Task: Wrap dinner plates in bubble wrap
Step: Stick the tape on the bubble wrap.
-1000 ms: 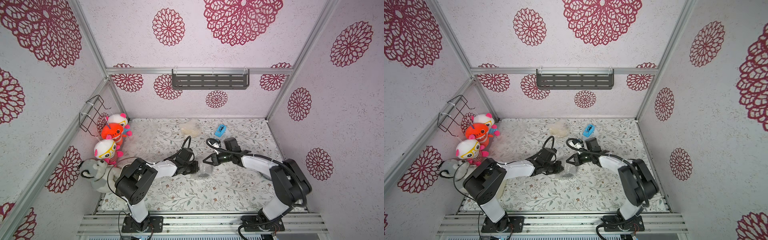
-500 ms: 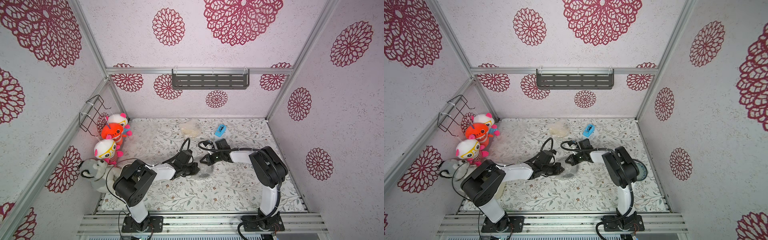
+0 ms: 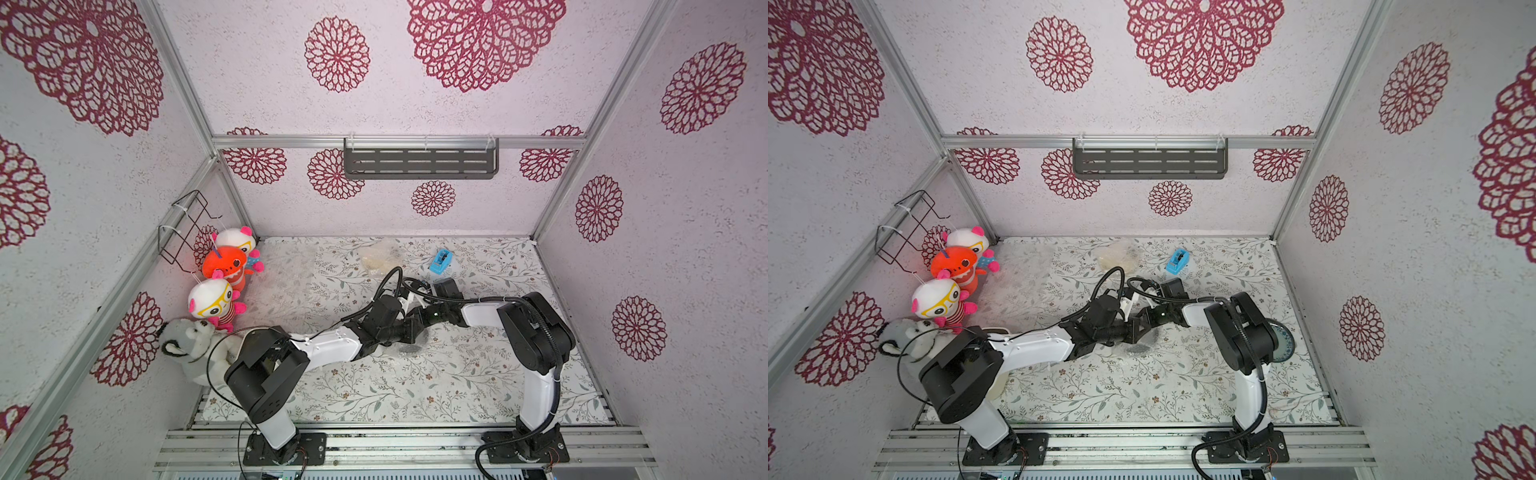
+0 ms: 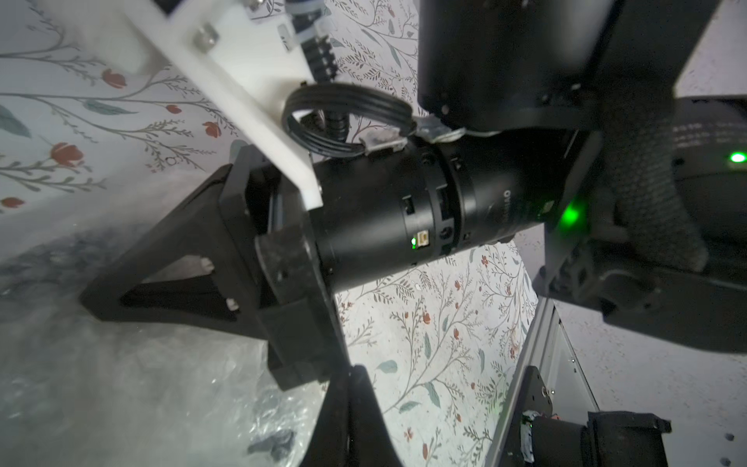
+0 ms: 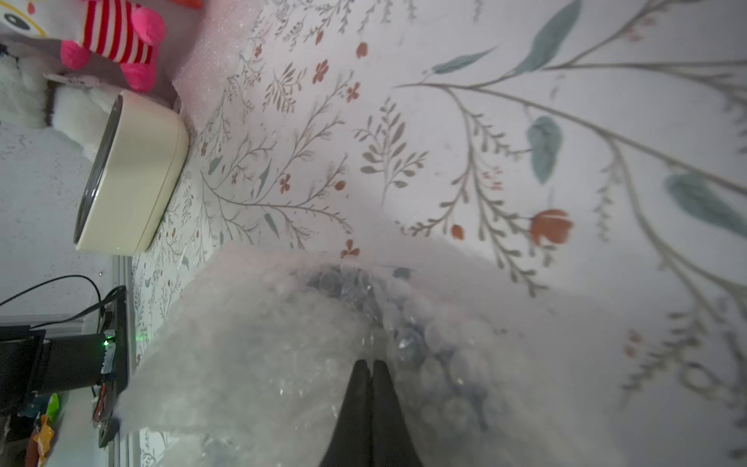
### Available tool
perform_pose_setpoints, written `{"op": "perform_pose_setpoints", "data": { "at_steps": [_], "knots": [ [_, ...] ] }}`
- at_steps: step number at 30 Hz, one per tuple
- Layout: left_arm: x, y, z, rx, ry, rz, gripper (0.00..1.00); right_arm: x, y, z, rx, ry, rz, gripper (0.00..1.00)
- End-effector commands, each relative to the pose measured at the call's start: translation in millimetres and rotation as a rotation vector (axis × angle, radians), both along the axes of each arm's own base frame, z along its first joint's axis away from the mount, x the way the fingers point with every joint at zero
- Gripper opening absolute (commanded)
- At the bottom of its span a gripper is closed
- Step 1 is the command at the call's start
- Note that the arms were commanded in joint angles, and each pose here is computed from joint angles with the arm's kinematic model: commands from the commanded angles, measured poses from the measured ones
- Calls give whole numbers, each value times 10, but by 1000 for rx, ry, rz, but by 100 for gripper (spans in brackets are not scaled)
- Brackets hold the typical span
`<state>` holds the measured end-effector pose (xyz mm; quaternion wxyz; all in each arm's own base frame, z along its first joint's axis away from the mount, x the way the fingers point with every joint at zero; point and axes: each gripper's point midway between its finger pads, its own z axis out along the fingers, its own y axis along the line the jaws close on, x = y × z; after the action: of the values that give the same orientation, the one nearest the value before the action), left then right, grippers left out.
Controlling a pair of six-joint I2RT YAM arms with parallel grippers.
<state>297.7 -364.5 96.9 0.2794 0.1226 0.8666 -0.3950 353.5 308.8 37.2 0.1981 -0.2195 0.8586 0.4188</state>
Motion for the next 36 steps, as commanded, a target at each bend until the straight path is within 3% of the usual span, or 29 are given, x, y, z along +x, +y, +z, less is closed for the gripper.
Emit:
{"op": "perform_pose_setpoints", "data": {
  "at_steps": [1, 6, 10, 15, 17, 21, 26, 28, 33, 36],
  "knots": [
    [-28, 49, -386, 34, 50, 45, 6, -165, 133, -46, 68, 158, -26, 0],
    [-62, 89, -445, -35, 56, 82, 3, -150, 164, -19, 105, 185, -49, 0],
    [-79, 312, -240, -80, -11, 163, 11, -142, 148, 3, 99, 175, -56, 0],
    [-106, -80, -289, -102, 68, 40, 5, -157, 128, -8, 102, 185, -81, 0],
    [-126, -163, -256, -97, 51, 32, 4, -156, 109, -15, 94, 189, -97, 0],
    [-15, 106, -606, 51, 120, 175, 2, -158, 104, 26, 104, 192, -109, 0],
    [16, 291, -1062, 30, 309, 284, 0, -48, 127, 272, 131, 139, -122, 0],
    [-15, 407, -1258, 17, 351, 325, 0, 7, 135, 379, 134, 107, -115, 6],
    [-23, 471, -1293, -30, 358, 345, 0, 284, 49, 664, 125, -29, -122, 28],
    [-23, 450, -1246, -31, 341, 334, 0, 556, -150, 818, 91, -143, -167, 36]
  ]
}}
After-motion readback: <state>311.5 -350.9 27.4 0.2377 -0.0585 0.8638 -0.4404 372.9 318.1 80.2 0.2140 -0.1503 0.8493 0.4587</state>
